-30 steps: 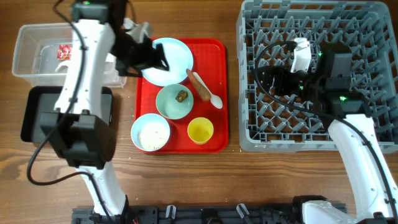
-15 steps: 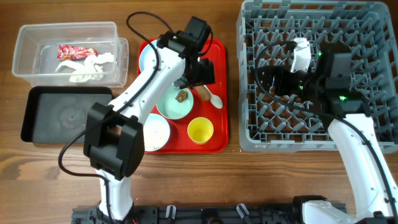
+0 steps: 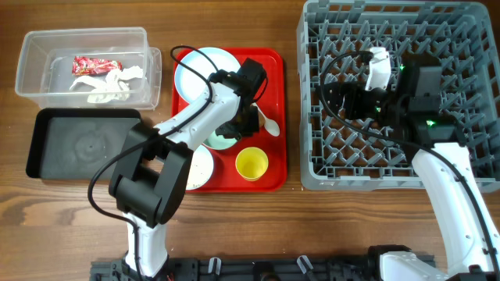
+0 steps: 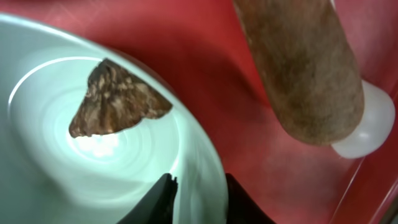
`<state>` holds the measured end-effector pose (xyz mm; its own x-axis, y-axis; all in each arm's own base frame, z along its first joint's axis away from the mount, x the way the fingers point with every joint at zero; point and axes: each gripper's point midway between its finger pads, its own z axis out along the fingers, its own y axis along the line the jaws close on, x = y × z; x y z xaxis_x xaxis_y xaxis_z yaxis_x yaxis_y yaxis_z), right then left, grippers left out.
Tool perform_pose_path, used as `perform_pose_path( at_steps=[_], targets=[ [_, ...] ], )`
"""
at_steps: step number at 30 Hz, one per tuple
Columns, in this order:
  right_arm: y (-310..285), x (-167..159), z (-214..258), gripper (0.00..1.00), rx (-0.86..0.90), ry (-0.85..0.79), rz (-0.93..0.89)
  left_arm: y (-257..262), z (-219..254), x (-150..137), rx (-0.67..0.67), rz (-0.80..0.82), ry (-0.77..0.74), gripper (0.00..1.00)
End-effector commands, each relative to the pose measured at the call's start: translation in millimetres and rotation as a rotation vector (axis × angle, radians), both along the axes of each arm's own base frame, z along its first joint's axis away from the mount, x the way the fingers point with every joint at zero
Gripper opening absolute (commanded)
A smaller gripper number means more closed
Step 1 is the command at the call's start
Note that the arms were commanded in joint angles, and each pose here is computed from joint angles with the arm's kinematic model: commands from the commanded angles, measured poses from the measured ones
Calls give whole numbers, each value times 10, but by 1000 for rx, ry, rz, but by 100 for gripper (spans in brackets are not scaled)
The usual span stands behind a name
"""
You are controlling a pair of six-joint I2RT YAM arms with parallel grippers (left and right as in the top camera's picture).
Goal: Sort waste into correct bins and load items into the dishwasher rack
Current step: 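Grasp the light-green bowl with the left gripper, then tip the green bowl over the black tray to drop the scrap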
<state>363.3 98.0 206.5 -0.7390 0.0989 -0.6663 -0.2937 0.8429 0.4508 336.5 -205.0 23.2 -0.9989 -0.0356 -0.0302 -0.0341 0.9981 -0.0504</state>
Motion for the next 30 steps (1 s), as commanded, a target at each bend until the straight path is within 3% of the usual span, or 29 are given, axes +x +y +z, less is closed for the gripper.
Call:
perform_pose_path(
  at_steps=[1, 3, 10, 12, 14, 17, 22, 26, 28, 30],
  targets=[
    [-3, 51, 28, 100, 4, 3, -18, 23, -28, 25, 13, 1, -11, 18],
    [-3, 51, 28, 100, 4, 3, -18, -5, 98, 71, 4, 1, -24, 4],
    [-10, 55, 26, 100, 1, 2, -22, -7, 1191, 401, -78, -42, -177, 4],
    [-14, 57, 24, 100, -1, 2, -24, 67, 1515, 406, -164, -57, -196, 4],
    [-13, 56, 24, 100, -1, 2, -23, 378, 1738, 385, -192, 6, -201, 4],
    [-14, 58, 26, 100, -1, 1, -24, 1249, 1974, 237, -182, 163, -167, 4],
    [-15, 22, -12, 100, -2, 24, -23, 2306, 1804, 140, -230, 216, -146, 4],
    [-15, -1, -34, 100, -2, 39, -23, 2440, 1606, 197, -650, 168, -305, 4],
    [-15, 8, -25, 100, -2, 33, -24, 2570, 1643, 176, -879, 236, -429, 4],
    [-15, 12, -22, 100, -2, 31, -24, 2769, 1691, 108, -999, 333, -502, 4]
  ],
)
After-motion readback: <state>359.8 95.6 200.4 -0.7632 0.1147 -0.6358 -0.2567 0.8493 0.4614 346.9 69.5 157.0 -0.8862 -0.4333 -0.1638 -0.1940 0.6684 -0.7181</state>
